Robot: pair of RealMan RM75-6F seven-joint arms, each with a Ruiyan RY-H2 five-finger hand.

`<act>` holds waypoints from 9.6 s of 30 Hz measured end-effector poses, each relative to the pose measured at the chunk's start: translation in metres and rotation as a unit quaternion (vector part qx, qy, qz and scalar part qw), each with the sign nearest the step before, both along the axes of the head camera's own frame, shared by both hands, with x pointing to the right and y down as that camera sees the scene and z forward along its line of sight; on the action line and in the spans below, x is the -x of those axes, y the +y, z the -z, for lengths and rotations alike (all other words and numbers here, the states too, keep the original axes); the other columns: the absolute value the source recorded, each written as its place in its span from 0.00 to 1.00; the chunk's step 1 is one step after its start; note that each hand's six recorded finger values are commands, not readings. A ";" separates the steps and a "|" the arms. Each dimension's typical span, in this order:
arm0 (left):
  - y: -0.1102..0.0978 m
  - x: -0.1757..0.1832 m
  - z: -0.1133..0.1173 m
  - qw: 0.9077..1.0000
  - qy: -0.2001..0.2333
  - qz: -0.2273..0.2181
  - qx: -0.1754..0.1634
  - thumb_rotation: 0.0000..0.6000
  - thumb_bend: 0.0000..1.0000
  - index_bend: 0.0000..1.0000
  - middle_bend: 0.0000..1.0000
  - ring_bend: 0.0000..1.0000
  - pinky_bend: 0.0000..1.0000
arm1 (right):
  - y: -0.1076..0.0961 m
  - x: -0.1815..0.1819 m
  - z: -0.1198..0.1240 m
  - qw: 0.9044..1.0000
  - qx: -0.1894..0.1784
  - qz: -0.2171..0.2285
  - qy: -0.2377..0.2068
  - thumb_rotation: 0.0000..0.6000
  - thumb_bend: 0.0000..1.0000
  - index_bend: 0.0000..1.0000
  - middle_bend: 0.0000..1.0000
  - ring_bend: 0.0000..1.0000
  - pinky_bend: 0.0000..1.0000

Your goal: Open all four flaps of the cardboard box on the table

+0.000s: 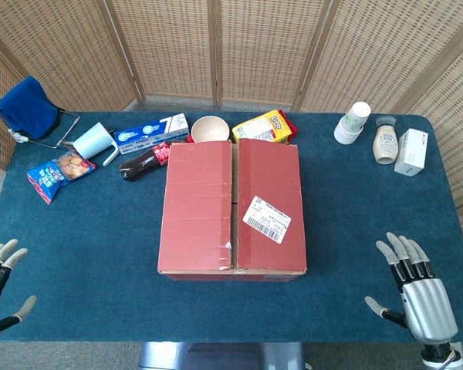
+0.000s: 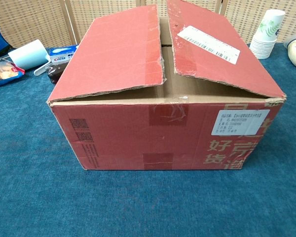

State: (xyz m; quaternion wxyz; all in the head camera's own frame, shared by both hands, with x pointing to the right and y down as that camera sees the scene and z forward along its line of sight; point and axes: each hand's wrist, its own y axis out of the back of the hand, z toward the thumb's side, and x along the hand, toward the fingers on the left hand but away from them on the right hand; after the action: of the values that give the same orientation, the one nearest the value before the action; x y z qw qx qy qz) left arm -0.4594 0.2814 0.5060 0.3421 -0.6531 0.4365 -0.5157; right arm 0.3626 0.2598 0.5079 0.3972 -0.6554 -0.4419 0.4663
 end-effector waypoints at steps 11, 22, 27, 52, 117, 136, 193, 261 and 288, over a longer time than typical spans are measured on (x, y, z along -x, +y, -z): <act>0.001 0.000 0.003 1.000 0.000 0.003 0.000 1.00 0.20 0.12 0.00 0.00 0.11 | -0.013 0.001 0.000 1.000 0.003 0.021 0.022 1.00 0.00 0.00 0.00 0.00 0.12; -0.005 0.004 -0.010 1.000 -0.010 0.015 0.022 1.00 0.20 0.12 0.00 0.00 0.11 | -0.049 0.024 0.035 0.997 -0.009 0.070 0.021 1.00 0.00 0.00 0.00 0.00 0.12; -0.006 0.003 -0.017 0.999 -0.012 0.012 0.031 1.00 0.20 0.12 0.00 0.00 0.11 | -0.075 0.046 0.040 0.995 -0.012 0.098 0.012 1.00 0.00 0.00 0.00 0.00 0.12; -0.010 0.015 -0.033 0.998 -0.036 0.022 0.037 1.00 0.20 0.13 0.00 0.00 0.11 | -0.146 0.157 0.048 0.978 -0.024 0.207 -0.015 1.00 0.00 0.00 0.00 0.00 0.12; -0.010 0.013 -0.039 0.998 -0.046 0.025 0.043 1.00 0.20 0.13 0.00 0.00 0.11 | -0.175 0.326 0.008 0.935 0.014 0.330 0.130 1.00 0.00 0.00 0.00 0.00 0.11; -0.009 0.011 -0.037 0.998 -0.044 0.023 0.041 1.00 0.20 0.13 0.00 0.00 0.11 | -0.178 0.314 -0.009 0.928 0.012 0.323 0.185 1.00 0.09 0.00 0.00 0.00 0.11; -0.009 0.009 -0.041 0.998 -0.041 0.020 0.050 1.00 0.20 0.13 0.00 0.00 0.11 | -0.161 0.305 -0.018 0.915 0.029 0.331 0.229 1.00 0.49 0.00 0.00 0.00 0.09; -0.008 0.009 -0.043 0.998 -0.033 0.021 0.058 1.00 0.20 0.13 0.00 0.00 0.11 | -0.136 0.326 -0.019 0.890 0.041 0.339 0.301 1.00 0.44 0.00 0.00 0.00 0.00; -0.007 0.006 -0.043 0.998 -0.034 0.018 0.059 1.00 0.20 0.13 0.00 0.00 0.11 | -0.154 0.287 -0.019 0.866 0.031 0.302 0.396 1.00 0.86 0.00 0.00 0.00 0.00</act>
State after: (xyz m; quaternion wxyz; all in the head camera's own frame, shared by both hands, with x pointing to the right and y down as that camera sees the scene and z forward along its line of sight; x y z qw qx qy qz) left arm -0.4658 0.2742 0.5495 0.3081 -0.6467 0.4047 -0.5684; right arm 0.0754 0.1055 0.5271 0.6399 -0.5289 -0.0129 0.5573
